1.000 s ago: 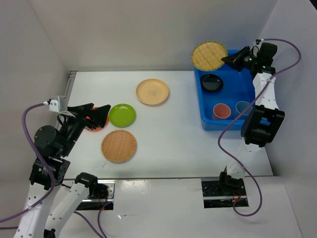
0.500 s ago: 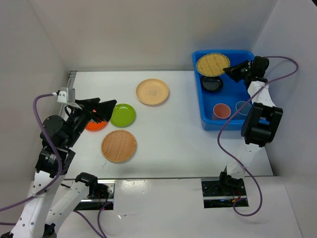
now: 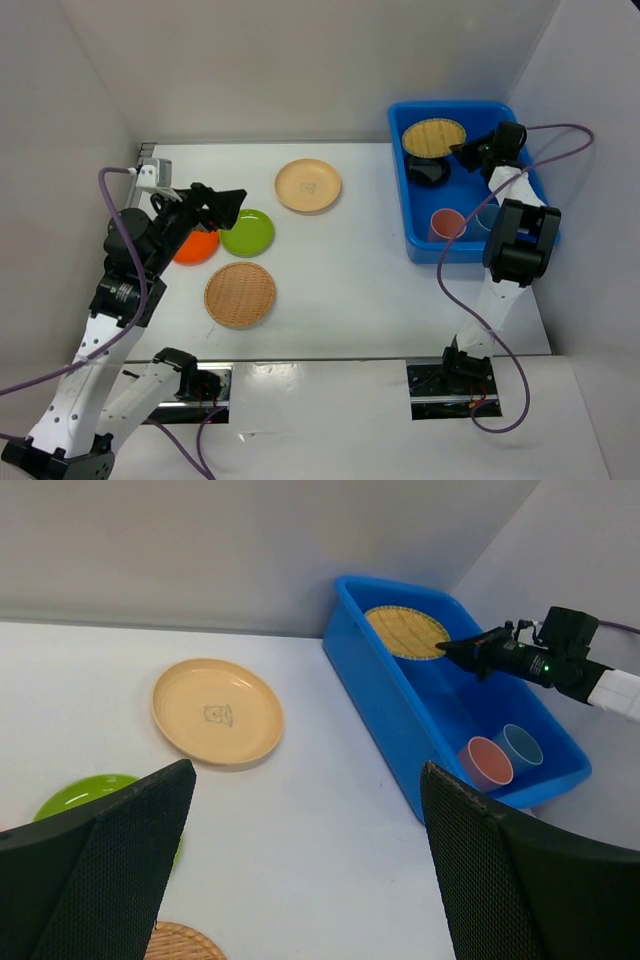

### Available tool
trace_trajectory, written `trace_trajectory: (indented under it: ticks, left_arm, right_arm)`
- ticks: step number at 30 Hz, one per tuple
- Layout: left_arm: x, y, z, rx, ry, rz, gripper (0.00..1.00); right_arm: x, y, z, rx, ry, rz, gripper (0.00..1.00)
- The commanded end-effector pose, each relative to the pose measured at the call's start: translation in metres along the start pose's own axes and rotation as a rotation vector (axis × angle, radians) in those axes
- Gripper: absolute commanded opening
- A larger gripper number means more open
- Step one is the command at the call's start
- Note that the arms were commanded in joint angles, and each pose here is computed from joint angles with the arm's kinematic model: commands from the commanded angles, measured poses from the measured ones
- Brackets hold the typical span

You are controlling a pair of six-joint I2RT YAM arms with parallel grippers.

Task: Place the mixed dishes into the plastic bin

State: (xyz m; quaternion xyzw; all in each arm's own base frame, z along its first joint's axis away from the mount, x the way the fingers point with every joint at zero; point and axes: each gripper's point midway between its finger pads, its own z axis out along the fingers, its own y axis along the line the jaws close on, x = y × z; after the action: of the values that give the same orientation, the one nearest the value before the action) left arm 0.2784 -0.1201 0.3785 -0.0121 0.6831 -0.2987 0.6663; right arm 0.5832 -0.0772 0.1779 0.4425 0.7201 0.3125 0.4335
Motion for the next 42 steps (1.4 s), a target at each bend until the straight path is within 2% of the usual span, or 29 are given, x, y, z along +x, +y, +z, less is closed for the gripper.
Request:
trace_trajectory:
  ticks: [1, 17, 21, 24, 25, 29, 30, 31, 33, 35, 36, 39, 42]
  left_arm:
    - [-0.033, -0.014, 0.0, 0.046, -0.108, 0.04, 0.99]
    - [-0.032, -0.005, 0.019, 0.01, -0.114, 0.019, 0.99]
    - [-0.038, -0.006, 0.018, 0.004, -0.129, 0.019, 0.99]
    - [-0.042, -0.008, 0.018, 0.008, -0.137, 0.029, 0.99]
    - [-0.04, -0.007, 0.017, 0.004, -0.129, 0.028, 0.99]
    - [-0.04, -0.007, 0.017, 0.004, -0.129, 0.028, 0.99]
    - [-0.04, -0.007, 0.017, 0.004, -0.129, 0.028, 0.99]
    - [-0.038, -0.006, 0.017, 0.0, -0.12, 0.027, 0.99]
    - [-0.038, -0.006, 0.017, 0.0, -0.12, 0.027, 0.99]
    - [-0.038, -0.006, 0.015, -0.001, -0.119, 0.027, 0.99]
    - [-0.04, -0.008, 0.012, 0.003, -0.127, 0.028, 0.99]
    - [-0.041, -0.008, 0.009, 0.004, -0.129, 0.028, 0.99]
    - [-0.038, -0.009, 0.006, 0.006, -0.112, 0.027, 0.99]
  right_arm:
    - [-0.016, 0.007, 0.012, -0.01, -0.076, 0.022, 0.0]
    - [-0.014, -0.04, 0.039, 0.162, -0.1, 0.051, 0.01]
    - [-0.009, -0.057, 0.041, 0.226, -0.089, 0.074, 0.16]
    - [-0.007, -0.063, 0.042, 0.254, -0.085, 0.088, 0.22]
    - [-0.008, -0.061, 0.041, 0.255, -0.085, 0.088, 0.28]
    - [-0.008, -0.063, 0.04, 0.272, -0.085, 0.09, 0.37]
    - [-0.007, -0.065, 0.039, 0.28, -0.081, 0.092, 0.41]
    - [-0.007, -0.065, 0.039, 0.28, -0.08, 0.092, 0.55]
    - [-0.001, -0.064, 0.039, 0.286, -0.067, 0.08, 0.62]
    - [-0.001, -0.06, 0.034, 0.287, -0.067, 0.08, 0.76]
    - [0.0, -0.062, 0.033, 0.294, -0.062, 0.082, 0.8]
    - [-0.002, -0.048, 0.026, 0.285, -0.069, 0.053, 0.88]
    - [0.001, -0.001, 0.011, 0.24, -0.091, -0.043, 0.9]
